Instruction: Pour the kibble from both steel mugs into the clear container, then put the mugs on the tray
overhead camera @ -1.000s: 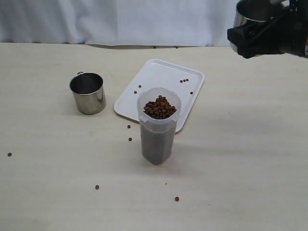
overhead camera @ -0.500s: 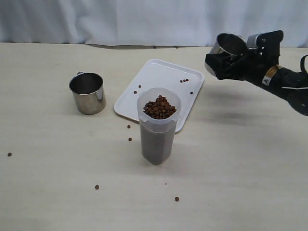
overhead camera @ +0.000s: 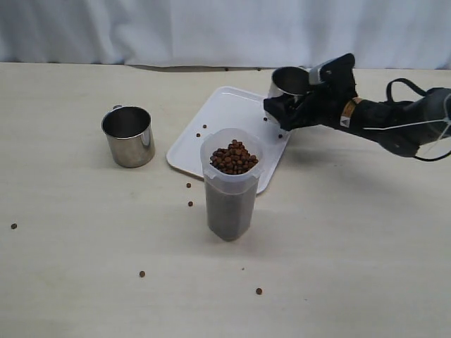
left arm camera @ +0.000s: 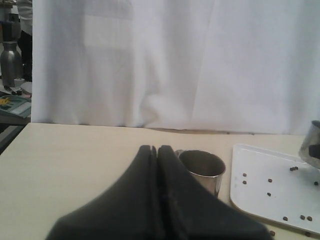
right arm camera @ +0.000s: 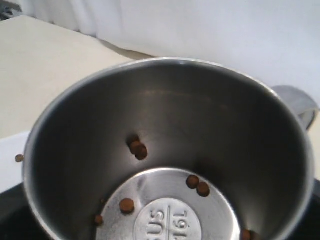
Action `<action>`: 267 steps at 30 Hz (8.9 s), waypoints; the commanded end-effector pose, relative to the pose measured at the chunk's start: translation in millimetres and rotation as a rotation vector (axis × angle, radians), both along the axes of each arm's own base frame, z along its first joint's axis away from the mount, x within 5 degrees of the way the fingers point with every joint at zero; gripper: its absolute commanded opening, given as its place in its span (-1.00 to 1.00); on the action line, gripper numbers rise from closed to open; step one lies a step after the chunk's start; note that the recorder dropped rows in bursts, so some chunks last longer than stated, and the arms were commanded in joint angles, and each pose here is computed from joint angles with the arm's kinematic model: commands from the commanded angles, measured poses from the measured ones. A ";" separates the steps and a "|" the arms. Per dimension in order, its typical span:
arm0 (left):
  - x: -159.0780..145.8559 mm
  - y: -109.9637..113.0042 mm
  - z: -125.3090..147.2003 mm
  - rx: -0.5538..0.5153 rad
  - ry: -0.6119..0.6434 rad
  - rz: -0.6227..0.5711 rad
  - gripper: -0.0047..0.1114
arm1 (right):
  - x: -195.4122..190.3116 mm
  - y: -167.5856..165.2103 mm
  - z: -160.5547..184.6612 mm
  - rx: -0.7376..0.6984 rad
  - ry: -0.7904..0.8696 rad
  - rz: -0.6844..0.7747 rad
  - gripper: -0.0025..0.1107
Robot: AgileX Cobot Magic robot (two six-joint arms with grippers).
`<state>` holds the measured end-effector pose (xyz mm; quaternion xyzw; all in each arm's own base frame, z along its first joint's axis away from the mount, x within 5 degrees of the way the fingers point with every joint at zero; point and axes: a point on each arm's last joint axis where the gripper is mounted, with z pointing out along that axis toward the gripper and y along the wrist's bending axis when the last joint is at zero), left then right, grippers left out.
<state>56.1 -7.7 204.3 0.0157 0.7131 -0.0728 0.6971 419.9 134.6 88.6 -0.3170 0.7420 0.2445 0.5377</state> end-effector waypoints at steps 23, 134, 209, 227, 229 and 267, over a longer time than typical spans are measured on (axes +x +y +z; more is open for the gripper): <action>-0.2 -0.3 0.1 -0.008 -0.008 -0.006 -0.92 | 16.6 39.7 -27.4 -0.057 0.016 0.029 -0.86; -0.1 0.3 3.9 -0.013 -0.049 0.001 -0.92 | -365.1 -120.7 114.4 0.310 -0.142 -0.568 -0.87; 286.7 -37.5 -159.6 0.225 0.181 -0.723 0.52 | -365.3 -120.0 114.0 0.362 -0.103 -0.570 -0.87; 309.2 -46.7 -155.5 0.182 0.165 -0.647 -0.64 | -365.3 -120.0 114.0 0.362 -0.103 -0.570 -0.87; 308.3 -48.3 -153.3 0.182 0.143 -0.669 -0.92 | -365.3 -120.0 114.0 0.362 -0.103 -0.570 -0.87; 343.8 -157.0 -132.5 0.235 0.101 -0.988 -0.92 | -365.3 -120.0 114.0 0.362 -0.103 -0.570 -0.87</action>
